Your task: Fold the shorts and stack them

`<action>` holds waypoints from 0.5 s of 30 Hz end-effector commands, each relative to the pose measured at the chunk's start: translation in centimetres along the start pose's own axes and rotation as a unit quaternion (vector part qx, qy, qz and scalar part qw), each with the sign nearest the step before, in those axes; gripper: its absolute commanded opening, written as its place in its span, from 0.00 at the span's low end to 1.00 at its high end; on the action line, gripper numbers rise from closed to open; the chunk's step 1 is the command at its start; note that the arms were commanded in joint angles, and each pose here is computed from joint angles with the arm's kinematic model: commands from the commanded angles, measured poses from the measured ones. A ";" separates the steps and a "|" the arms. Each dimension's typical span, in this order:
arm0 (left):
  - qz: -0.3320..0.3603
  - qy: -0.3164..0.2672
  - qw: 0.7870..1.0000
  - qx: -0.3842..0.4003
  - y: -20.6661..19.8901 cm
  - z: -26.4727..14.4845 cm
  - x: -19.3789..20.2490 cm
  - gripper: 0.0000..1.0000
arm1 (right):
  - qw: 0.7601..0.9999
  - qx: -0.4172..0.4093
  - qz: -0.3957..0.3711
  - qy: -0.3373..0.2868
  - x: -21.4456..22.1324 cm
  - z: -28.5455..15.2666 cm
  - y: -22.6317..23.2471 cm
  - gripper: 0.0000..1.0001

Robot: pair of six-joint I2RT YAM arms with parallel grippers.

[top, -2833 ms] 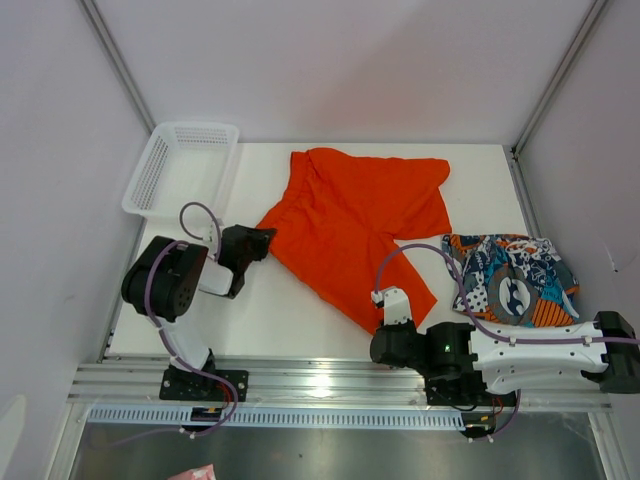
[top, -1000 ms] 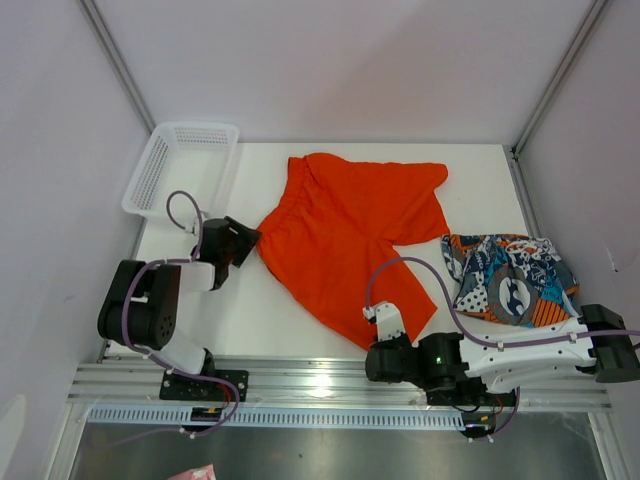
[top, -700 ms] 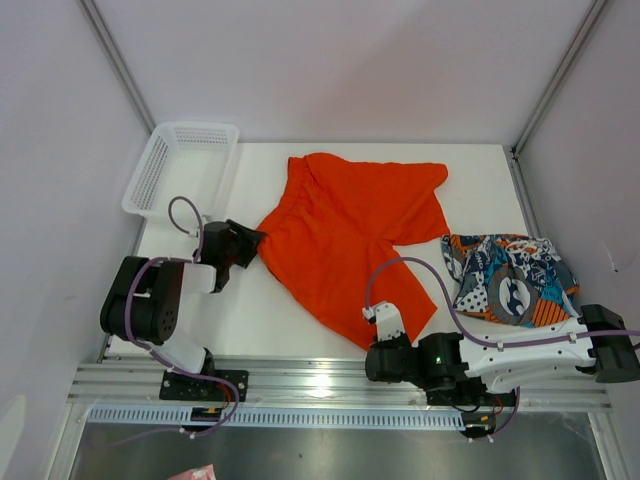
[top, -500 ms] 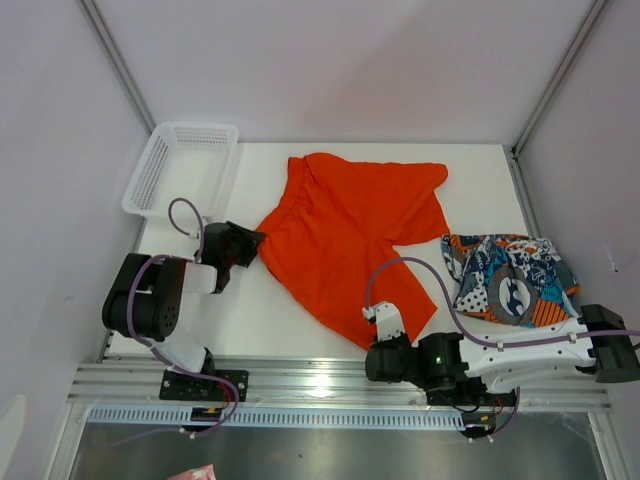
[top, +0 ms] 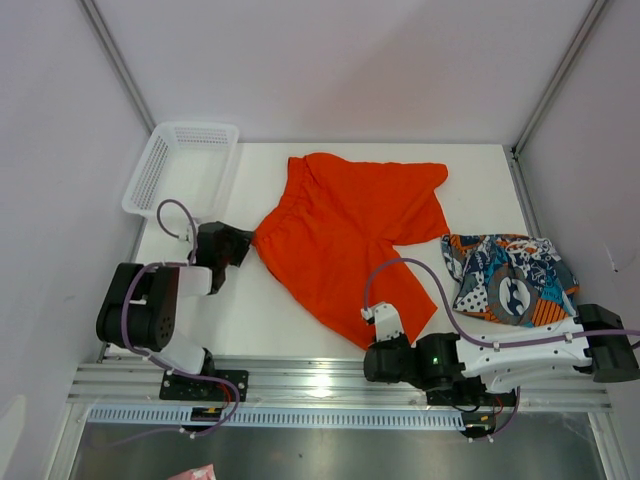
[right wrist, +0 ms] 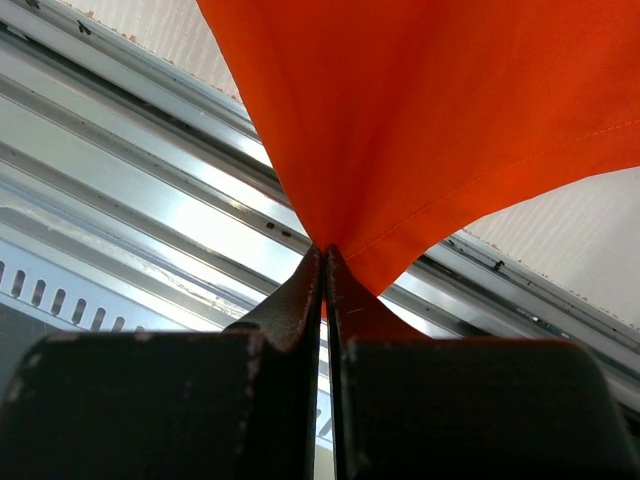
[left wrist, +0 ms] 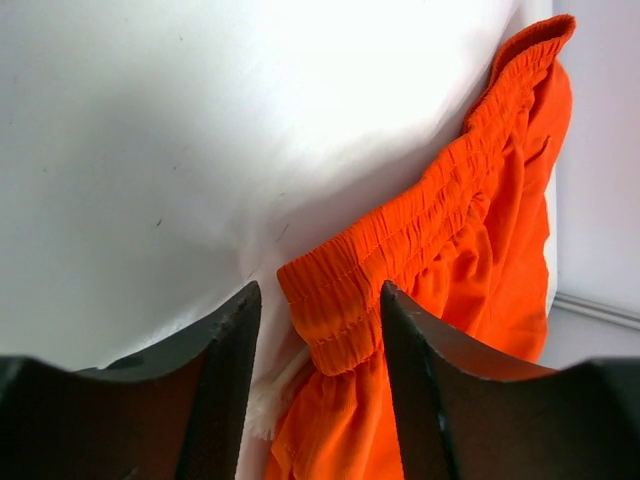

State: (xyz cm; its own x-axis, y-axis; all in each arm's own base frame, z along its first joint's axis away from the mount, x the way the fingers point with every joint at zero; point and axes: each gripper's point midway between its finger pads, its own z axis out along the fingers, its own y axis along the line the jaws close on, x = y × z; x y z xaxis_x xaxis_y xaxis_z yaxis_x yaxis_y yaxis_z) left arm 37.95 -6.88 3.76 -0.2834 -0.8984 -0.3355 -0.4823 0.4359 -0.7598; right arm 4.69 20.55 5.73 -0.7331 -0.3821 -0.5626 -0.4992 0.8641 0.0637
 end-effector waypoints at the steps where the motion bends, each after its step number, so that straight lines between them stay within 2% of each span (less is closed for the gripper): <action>1: 0.003 -0.023 1.000 0.006 -0.6 -0.7 -1.2 0.52 | 1.000 -0.001 0.005 -0.013 -0.5 0.3 0.3 0.00; 2: 0.002 -0.019 1.000 0.009 -0.7 -0.7 -1.0 0.50 | 1.000 -0.002 0.005 -0.013 -0.5 0.3 0.4 0.00; 9: -0.009 0.016 1.000 0.025 -1.1 -0.3 0.3 0.51 | 1.000 -0.002 0.006 -0.012 -0.4 0.4 0.4 0.00; 15: -0.022 0.017 0.999 0.018 -0.1 -0.1 0.7 0.51 | 1.000 -0.004 0.010 -0.014 -0.5 0.4 0.4 0.00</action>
State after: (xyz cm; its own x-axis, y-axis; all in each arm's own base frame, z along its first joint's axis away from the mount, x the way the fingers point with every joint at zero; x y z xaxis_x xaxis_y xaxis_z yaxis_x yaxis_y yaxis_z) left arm 37.58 -7.48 3.65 -0.3034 -0.9017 -0.3080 -0.4741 0.4232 -0.7720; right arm 4.67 20.93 5.56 -0.7321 -0.3814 -0.5644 -0.5018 0.8623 0.0681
